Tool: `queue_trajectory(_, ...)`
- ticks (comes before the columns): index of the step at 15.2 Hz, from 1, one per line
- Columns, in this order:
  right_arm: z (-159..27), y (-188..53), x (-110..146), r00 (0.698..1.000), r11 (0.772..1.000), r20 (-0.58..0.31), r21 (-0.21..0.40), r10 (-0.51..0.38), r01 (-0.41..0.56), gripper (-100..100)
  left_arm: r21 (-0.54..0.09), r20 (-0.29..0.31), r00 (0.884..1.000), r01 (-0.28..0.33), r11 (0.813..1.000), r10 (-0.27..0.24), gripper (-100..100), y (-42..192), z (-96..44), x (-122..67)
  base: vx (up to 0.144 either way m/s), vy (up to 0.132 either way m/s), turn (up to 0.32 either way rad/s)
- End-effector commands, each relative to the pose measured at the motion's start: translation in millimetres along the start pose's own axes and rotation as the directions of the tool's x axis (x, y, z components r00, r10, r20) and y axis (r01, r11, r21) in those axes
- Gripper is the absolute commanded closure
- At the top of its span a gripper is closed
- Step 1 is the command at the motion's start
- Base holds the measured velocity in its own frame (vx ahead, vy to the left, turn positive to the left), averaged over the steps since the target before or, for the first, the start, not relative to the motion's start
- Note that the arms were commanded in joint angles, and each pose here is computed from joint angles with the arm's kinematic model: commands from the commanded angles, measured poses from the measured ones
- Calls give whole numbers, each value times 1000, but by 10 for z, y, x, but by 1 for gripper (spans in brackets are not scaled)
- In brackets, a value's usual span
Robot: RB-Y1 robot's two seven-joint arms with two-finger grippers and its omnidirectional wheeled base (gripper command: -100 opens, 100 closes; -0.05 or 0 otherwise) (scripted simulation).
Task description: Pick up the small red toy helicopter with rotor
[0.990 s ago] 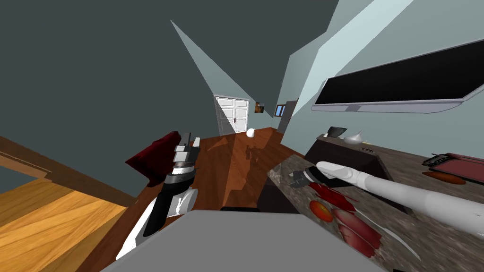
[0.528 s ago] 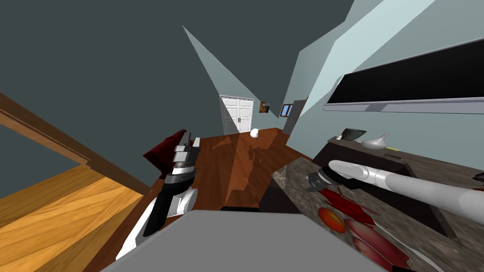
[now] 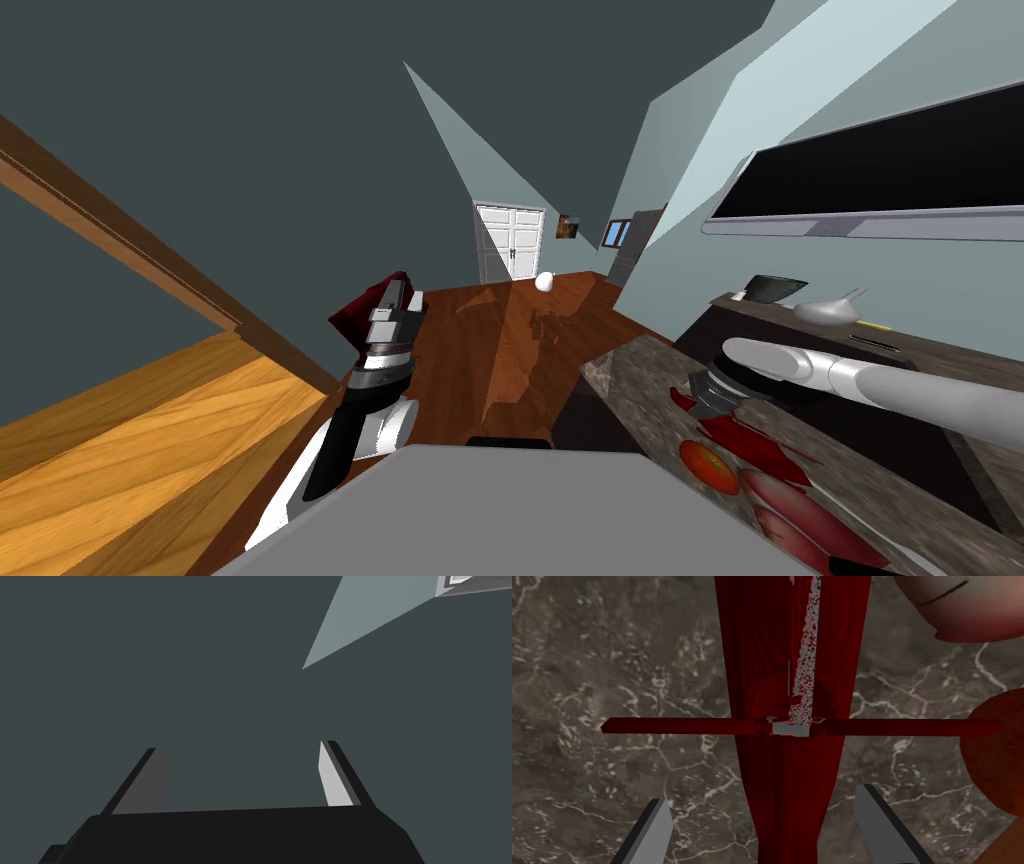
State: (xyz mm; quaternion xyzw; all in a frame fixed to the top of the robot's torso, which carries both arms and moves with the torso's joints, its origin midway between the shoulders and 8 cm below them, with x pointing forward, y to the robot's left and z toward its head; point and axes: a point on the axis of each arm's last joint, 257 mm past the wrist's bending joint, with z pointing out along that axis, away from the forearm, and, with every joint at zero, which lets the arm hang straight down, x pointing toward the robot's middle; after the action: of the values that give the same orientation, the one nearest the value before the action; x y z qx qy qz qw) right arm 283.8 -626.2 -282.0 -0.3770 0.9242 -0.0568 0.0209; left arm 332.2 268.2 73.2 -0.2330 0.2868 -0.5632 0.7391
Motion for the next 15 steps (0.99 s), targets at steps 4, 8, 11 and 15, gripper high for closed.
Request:
queue_trajectory(4, 110, 49, 197, 999, 1000, -40, 2, 12, -12, -100, 0, 0, 1000, 0, 1000, 0, 0, 0, 0, 0, -34, 5, 22)
queue_trajectory(8, 174, 60, 215, 999, 1000, -43, -2, 14, -14, 100, 0, 0, 1000, 0, 1000, 0, 0, 0, -1, 0, 33, -13, 22)
queue_trajectory(11, 183, 81, 214, 999, 1000, -43, -7, 13, -13, 100, 0, 0, 1000, 0, 1000, 0, 0, 0, 0, 0, 0, 1, -5)
queue_trajectory(15, 75, 47, 181, 999, 1000, -39, 1, 10, -10, 100, 0, 0, 1000, 0, 1000, 0, 0, 0, 0, 0, -18, 7, -18)
